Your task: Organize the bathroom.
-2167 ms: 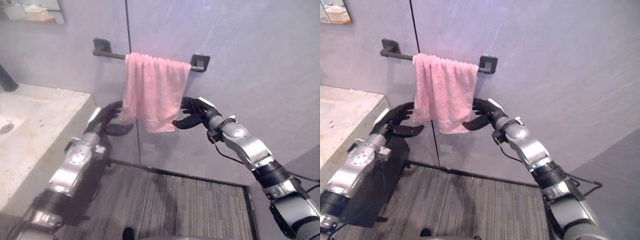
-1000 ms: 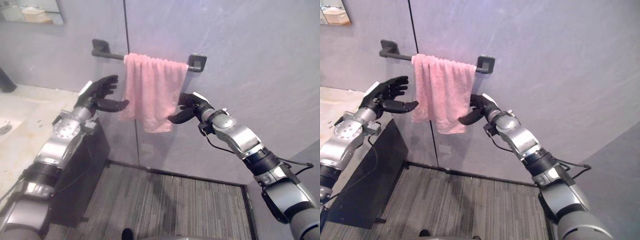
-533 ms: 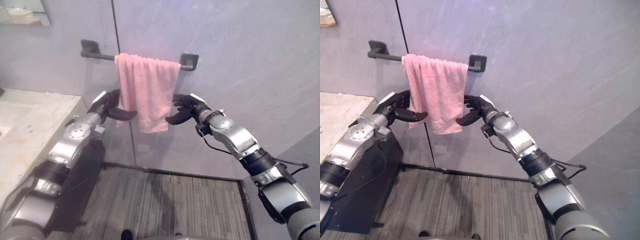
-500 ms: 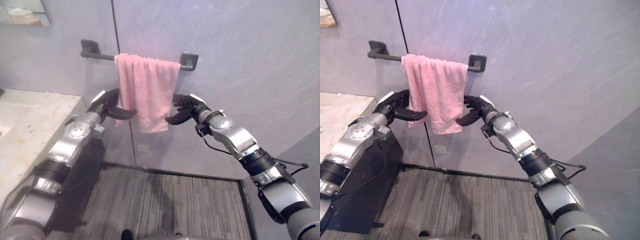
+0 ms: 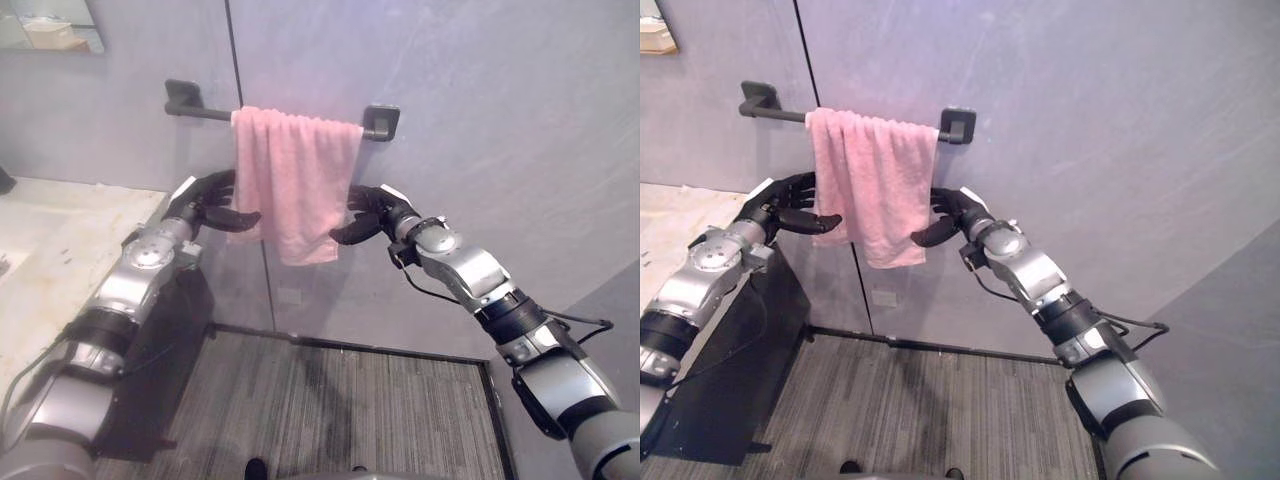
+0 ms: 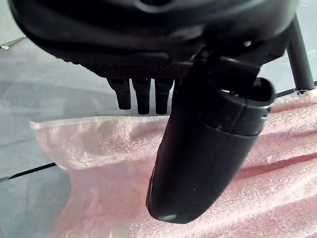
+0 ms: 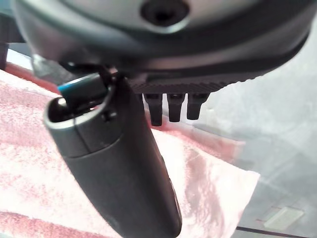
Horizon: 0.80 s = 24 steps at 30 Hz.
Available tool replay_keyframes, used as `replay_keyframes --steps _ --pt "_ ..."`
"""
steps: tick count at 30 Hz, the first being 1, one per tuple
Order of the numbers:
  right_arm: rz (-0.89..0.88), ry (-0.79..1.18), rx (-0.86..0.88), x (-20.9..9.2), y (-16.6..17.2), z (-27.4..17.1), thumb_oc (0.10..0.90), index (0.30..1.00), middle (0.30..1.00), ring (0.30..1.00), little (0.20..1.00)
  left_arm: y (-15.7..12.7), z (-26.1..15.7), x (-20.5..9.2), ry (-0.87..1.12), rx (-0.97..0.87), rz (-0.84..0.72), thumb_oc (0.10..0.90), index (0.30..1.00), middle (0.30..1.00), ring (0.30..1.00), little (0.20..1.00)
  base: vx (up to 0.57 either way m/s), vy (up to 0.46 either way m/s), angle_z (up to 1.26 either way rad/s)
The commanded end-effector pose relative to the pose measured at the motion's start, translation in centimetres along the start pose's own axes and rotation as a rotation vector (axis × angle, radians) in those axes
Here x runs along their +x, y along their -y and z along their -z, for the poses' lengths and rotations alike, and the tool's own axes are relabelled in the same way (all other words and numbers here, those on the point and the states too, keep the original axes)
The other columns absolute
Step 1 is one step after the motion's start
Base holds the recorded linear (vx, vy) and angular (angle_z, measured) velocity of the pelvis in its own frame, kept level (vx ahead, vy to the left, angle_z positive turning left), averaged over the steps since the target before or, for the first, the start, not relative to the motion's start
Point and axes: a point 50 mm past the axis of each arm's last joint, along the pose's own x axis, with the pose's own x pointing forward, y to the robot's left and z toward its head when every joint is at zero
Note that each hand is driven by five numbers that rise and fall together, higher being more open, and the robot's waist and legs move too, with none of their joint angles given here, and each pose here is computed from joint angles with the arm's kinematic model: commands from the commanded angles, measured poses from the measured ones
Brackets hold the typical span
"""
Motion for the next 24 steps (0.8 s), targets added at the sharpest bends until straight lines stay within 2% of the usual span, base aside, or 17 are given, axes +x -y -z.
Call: replay_keyframes --steps 1,5,6,7,9,10,11,12,14,15,16,24 --pt "0.051 0.243 -0.044 0.7 0.4 -8.1 0.800 0.900 0.900 0.900 0.900 -0.8 -7.3 1.9 0.265 0.041 -0.013 0.800 0.900 0.900 0.900 0.900 0.00 0.000 0.00" --pt "0.049 0.246 -0.025 0.8 0.2 -8.5 0.800 0.900 0.900 0.900 0.900 -0.4 -7.5 2.2 0.267 0.048 0.002 0.800 0.900 0.900 0.900 0.900 0.00 0.000 0.00" --pt "0.046 0.247 -0.003 0.9 -0.1 -8.8 0.576 0.564 0.564 0.564 0.564 0.1 -7.6 2.4 0.267 0.042 0.017 0.800 0.900 0.900 0.900 0.900 0.00 0.000 0.00" --pt "0.043 0.247 0.004 0.9 -0.3 -9.0 0.540 0.509 0.509 0.509 0.509 0.2 -7.8 2.5 0.265 0.040 0.024 0.800 0.900 0.900 0.900 0.900 0.00 0.000 0.00" --pt "0.038 0.247 0.005 1.0 -0.6 -9.2 0.510 0.465 0.465 0.465 0.465 0.6 -7.9 2.7 0.261 0.035 0.039 0.800 0.900 0.900 0.900 0.900 0.00 0.000 0.00" --pt "0.031 0.244 0.003 1.1 -0.8 -9.4 0.409 0.314 0.314 0.314 0.314 1.2 -8.0 2.9 0.255 0.047 0.063 0.800 0.900 0.900 0.900 0.900 0.00 0.000 0.00" --pt "0.029 0.243 0.003 1.1 -0.9 -9.4 0.400 0.300 0.300 0.300 0.300 1.3 -8.0 3.0 0.251 0.054 0.072 0.800 0.900 0.900 0.900 0.900 0.00 0.000 0.00" --pt "0.026 0.238 0.002 1.2 -1.0 -9.4 0.400 0.300 0.300 0.300 0.300 1.7 -8.0 3.1 0.244 0.059 0.087 0.776 0.865 0.865 0.865 0.865 0.00 0.000 0.00" --pt "0.022 0.231 0.009 1.3 -1.2 -9.3 0.400 0.300 0.300 0.300 0.300 2.1 -8.1 3.3 0.234 0.055 0.101 0.573 0.559 0.559 0.559 0.559 0.00 0.000 0.00" --pt "0.020 0.228 0.010 1.3 -1.2 -9.2 0.400 0.300 0.300 0.300 0.300 2.2 -8.1 3.3 0.233 0.052 0.102 0.525 0.488 0.488 0.488 0.488 0.00 0.000 0.00" --pt "0.019 0.225 0.012 1.3 -1.3 -9.2 0.400 0.300 0.300 0.300 0.300 2.2 -8.2 3.4 0.233 0.048 0.104 0.400 0.300 0.300 0.300 0.300 0.00 0.000 0.00" --pt "0.024 0.223 -0.001 1.4 -1.3 -9.2 0.400 0.300 0.300 0.300 0.300 2.6 -9.0 3.7 0.250 0.044 0.108 0.400 0.300 0.300 0.300 0.300 0.00 0.000 0.00"
